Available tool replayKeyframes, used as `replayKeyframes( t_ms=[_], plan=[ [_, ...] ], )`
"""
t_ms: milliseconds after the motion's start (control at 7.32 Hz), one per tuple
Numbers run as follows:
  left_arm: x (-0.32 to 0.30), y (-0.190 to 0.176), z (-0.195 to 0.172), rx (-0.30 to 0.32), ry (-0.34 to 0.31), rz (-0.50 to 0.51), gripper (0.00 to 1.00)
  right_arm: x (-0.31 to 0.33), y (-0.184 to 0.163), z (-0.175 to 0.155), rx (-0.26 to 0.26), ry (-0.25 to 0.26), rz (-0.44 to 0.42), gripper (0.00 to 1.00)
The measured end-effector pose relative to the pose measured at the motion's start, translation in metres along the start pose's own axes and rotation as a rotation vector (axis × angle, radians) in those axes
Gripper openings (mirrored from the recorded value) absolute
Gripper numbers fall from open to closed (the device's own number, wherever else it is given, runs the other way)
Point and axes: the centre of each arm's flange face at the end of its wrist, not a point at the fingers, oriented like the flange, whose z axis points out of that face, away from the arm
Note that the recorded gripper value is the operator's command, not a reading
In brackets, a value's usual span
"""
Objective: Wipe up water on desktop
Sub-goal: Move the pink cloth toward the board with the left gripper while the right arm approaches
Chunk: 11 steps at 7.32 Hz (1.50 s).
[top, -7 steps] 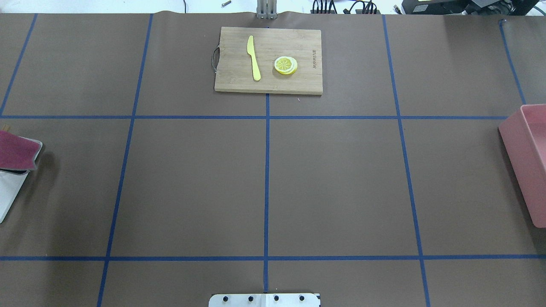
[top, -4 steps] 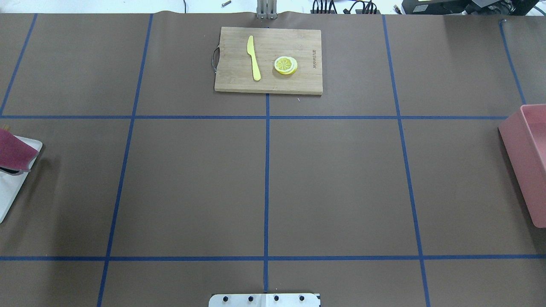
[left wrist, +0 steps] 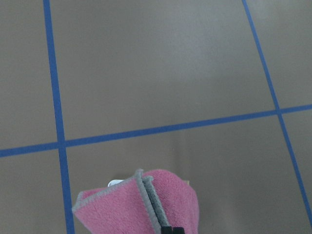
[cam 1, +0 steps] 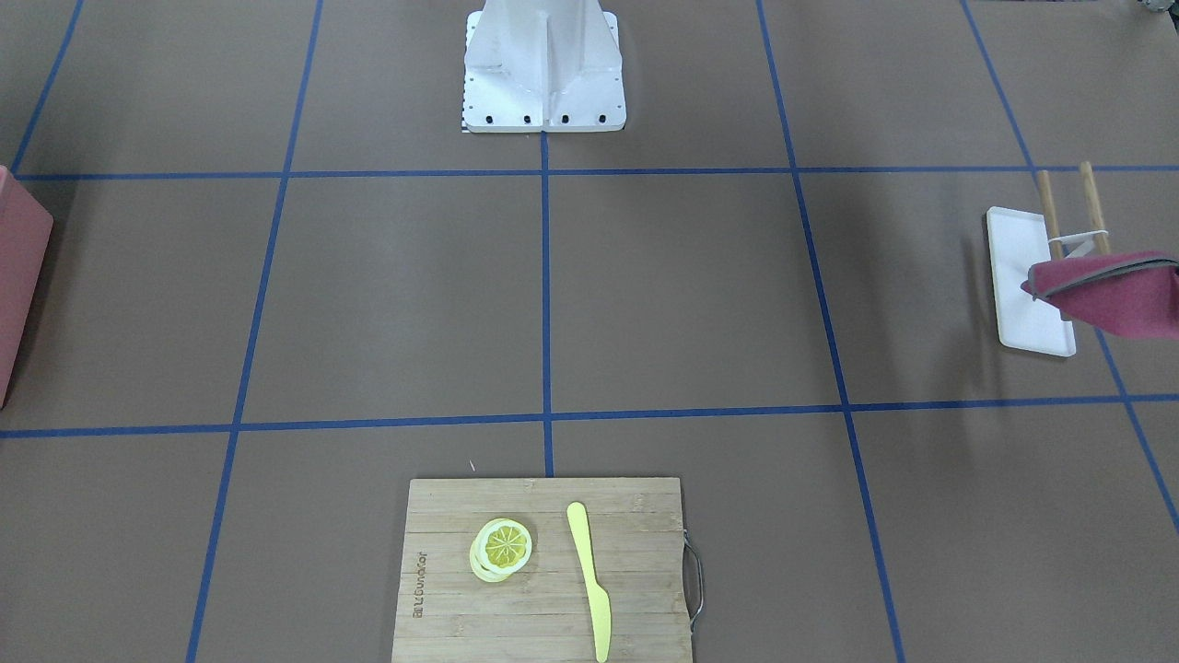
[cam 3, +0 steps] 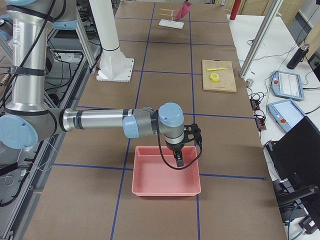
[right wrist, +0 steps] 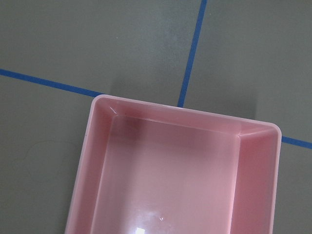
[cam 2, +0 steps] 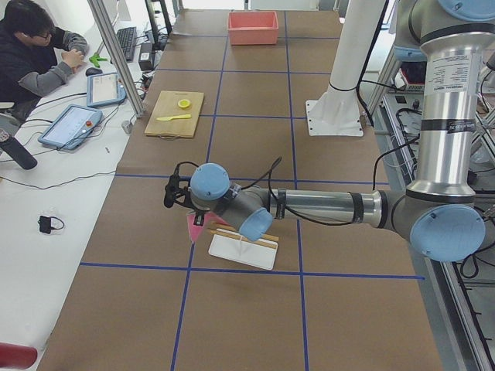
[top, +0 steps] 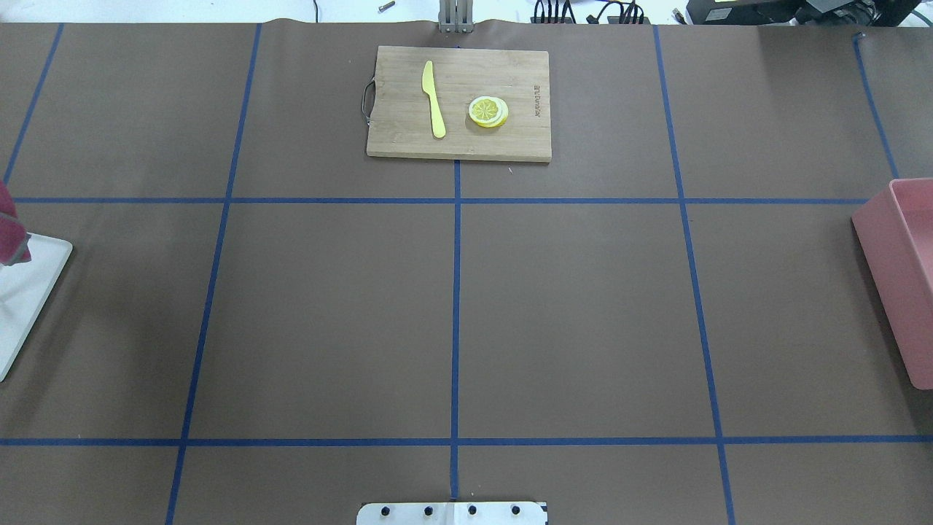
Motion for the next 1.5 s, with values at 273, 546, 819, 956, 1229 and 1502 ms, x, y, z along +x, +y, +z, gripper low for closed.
replayKeyframes(
  t_ms=[273,546,819,956,1229,1502],
  plan=[
    [0.063,-0.031,-0.017,0.066,0.020,-0.167,0.00,-0.015,-0.010,-0.013,0.055,-0.024,-0.016,1.00],
    [0.134,-0.038,-0.006,0.120,0.028,-0.295,0.00,-0.047,-0.025,-0.028,0.149,-0.084,-0.010,0.99],
    [0.203,-0.040,0.022,0.142,0.056,-0.386,0.00,-0.104,-0.046,-0.026,0.251,-0.166,-0.070,0.99],
    [0.247,-0.041,0.042,0.149,0.080,-0.436,0.00,-0.136,-0.057,-0.021,0.290,-0.206,-0.099,0.99],
    [0.345,-0.031,0.099,0.164,0.137,-0.531,0.00,-0.204,-0.086,-0.008,0.368,-0.251,-0.196,0.97],
    [0.432,-0.003,0.149,0.180,0.193,-0.606,0.00,-0.299,-0.120,0.004,0.437,-0.304,-0.208,0.97]
  ],
)
